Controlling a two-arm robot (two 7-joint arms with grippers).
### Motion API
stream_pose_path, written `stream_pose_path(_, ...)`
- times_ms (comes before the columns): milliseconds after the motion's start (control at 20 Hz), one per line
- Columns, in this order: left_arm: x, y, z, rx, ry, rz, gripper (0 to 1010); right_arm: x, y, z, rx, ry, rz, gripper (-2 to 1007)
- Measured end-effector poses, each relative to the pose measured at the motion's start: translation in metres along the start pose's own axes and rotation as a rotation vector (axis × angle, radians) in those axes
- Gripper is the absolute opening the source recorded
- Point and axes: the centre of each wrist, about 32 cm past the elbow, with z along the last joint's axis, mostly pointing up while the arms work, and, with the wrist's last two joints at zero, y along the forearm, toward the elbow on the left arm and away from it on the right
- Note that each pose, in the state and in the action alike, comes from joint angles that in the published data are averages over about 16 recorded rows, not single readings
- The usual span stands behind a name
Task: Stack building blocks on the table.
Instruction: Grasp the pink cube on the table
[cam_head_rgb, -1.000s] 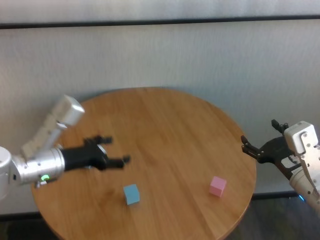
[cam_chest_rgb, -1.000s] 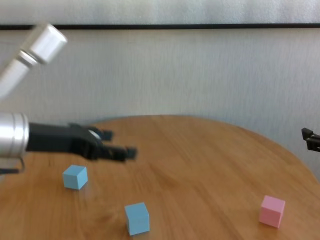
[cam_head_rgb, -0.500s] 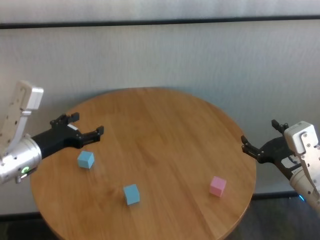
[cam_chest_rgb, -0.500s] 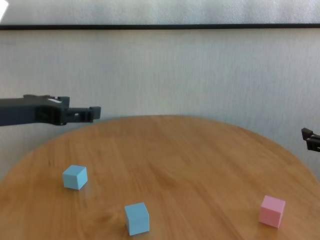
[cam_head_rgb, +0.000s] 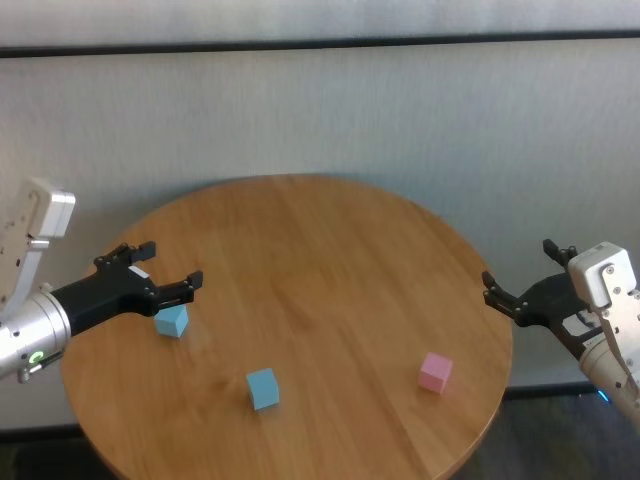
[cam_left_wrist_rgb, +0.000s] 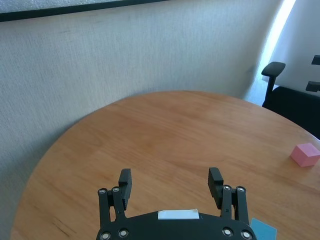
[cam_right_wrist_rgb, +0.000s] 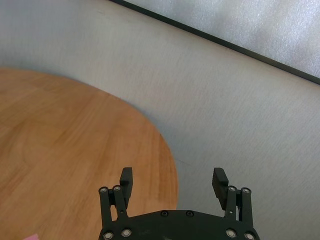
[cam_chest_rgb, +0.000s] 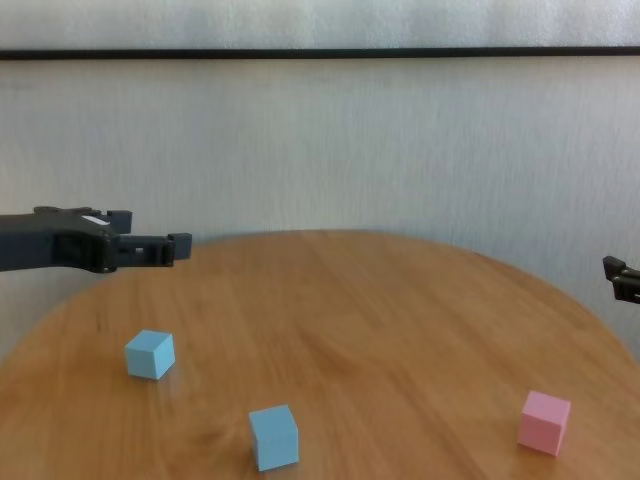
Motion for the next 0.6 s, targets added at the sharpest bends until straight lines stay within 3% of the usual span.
stream_pose_path(300, -0.0002, -0.001, -0.0003, 0.002, -0.002, -0.001, 1002, -0.0014, 0.0006, 0.0054, 0.008, 0.011, 0.044, 1005)
stream_pose_path(400, -0.0003, -0.001, -0.0002, 0.002, -0.003, -0.001, 1003, -0.0017, 0.0011, 0.0082, 0.005, 0.024, 0.072, 1005)
stream_pose_path(600, -0.0005, -0.002, -0.0001, 0.003, -0.003, -0.002, 1002, -0.0012, 0.0041, 0.0141, -0.025, 0.057, 0.16, 1005)
